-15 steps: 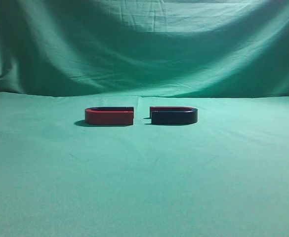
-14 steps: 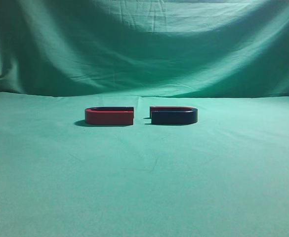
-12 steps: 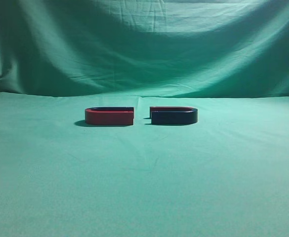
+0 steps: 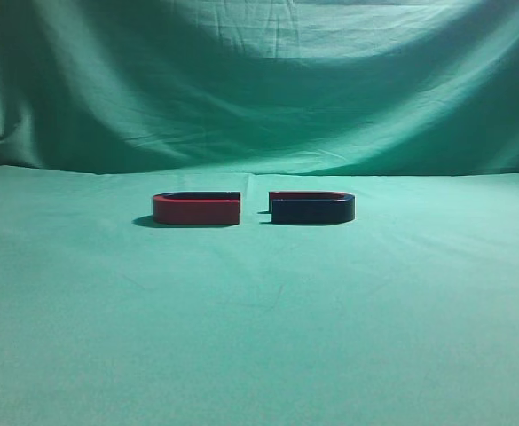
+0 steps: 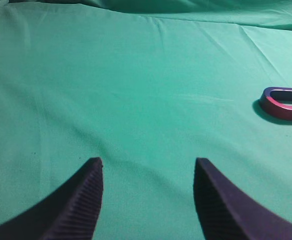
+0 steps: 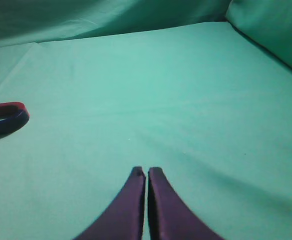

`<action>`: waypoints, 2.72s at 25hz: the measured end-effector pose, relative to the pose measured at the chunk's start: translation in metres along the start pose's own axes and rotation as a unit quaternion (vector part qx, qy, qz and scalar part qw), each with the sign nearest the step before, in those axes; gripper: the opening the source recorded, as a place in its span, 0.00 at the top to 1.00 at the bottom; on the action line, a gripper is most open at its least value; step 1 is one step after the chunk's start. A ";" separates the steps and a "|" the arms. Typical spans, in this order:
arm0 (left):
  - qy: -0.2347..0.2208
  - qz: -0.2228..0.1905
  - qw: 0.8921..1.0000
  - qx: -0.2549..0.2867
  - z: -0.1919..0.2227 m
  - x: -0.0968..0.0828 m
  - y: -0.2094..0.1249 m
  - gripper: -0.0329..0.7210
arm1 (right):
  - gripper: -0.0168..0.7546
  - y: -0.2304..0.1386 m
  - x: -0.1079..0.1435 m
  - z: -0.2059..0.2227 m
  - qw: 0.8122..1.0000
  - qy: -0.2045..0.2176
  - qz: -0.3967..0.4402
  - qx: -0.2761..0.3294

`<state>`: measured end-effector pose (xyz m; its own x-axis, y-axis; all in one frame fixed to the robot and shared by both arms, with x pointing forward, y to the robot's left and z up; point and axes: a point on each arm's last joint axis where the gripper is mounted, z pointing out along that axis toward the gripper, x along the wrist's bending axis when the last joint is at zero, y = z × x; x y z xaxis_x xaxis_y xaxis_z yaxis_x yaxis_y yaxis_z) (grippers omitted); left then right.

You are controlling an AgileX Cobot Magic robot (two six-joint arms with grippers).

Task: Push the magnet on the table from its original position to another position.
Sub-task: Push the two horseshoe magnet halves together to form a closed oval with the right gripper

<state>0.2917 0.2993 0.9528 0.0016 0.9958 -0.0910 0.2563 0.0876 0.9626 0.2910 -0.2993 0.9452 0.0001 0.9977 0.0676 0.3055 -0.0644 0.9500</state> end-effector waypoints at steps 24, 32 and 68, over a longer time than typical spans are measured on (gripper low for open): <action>0.000 0.000 1.000 0.000 0.000 0.000 0.000 0.46 | 0.98 0.066 0.010 -0.017 0.972 0.058 0.071 -0.215; 0.000 0.000 1.000 0.000 0.000 0.000 0.000 0.46 | 0.98 0.116 0.013 0.014 0.999 0.009 0.040 0.034; 0.000 0.000 1.000 0.000 0.000 0.000 0.000 0.46 | 0.98 0.126 0.137 0.280 0.864 0.090 -0.079 0.490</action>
<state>0.2917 0.2993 0.9528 0.0016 0.9958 -0.0910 0.2563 0.0876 0.9626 0.5959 -0.1648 0.9889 -0.2364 0.9675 0.0897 0.9471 0.2088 0.2437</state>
